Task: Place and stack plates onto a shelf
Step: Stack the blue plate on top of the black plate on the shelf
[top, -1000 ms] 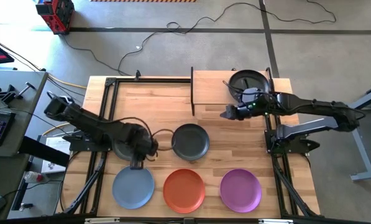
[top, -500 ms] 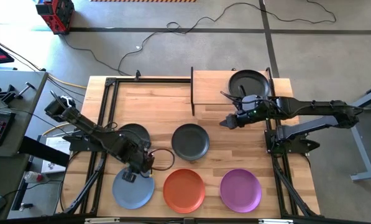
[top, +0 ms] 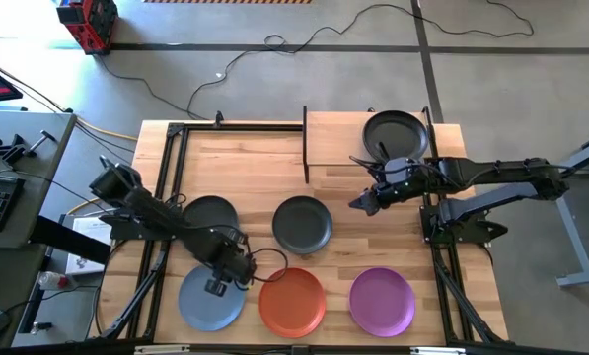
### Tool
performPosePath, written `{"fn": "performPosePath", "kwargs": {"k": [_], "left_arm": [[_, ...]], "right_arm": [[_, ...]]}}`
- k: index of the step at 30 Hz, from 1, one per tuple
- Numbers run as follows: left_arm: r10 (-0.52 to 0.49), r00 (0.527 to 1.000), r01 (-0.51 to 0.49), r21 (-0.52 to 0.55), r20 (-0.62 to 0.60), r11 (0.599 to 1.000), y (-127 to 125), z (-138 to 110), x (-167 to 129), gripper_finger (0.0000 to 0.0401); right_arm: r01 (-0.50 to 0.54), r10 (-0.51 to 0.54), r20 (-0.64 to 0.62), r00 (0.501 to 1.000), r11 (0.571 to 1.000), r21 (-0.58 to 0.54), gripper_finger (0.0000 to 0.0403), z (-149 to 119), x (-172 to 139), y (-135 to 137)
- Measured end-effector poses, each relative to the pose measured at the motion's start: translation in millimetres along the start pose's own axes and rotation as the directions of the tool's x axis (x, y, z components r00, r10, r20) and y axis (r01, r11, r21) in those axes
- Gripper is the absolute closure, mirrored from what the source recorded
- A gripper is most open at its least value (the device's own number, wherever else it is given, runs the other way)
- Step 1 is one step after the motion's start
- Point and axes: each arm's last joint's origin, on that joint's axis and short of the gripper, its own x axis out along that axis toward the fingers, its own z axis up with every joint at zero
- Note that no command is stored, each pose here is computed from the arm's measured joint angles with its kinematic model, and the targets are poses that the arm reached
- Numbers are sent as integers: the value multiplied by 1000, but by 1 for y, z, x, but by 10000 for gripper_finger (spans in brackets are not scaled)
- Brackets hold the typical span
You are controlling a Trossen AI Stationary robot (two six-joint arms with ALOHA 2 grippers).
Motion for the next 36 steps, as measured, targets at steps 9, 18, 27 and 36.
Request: {"fn": "performPosePath", "kwargs": {"k": [9, 18, 27, 36], "left_arm": [[-20, 997, 19, -11, -72, 1000, -2, 4, 23, 258], [-40, 994, 35, -51, -106, 998, -3, 5, 33, 267], [-59, 993, 50, -81, -106, 995, -3, 5, 31, 379], [-76, 988, 51, -184, -135, 982, 0, 2, 13, 398]], "right_arm": [[0, 0, 0, 1000, 1000, -17, 295, 0, 0, 0], [-2, 2, 0, 1000, 1000, -18, 295, 0, 0, 0], [-1, 1, 0, 1000, 1000, -24, 295, 0, 0, 0], [56, -53, 27, 998, 989, -138, 295, 1, 7, -2]]}}
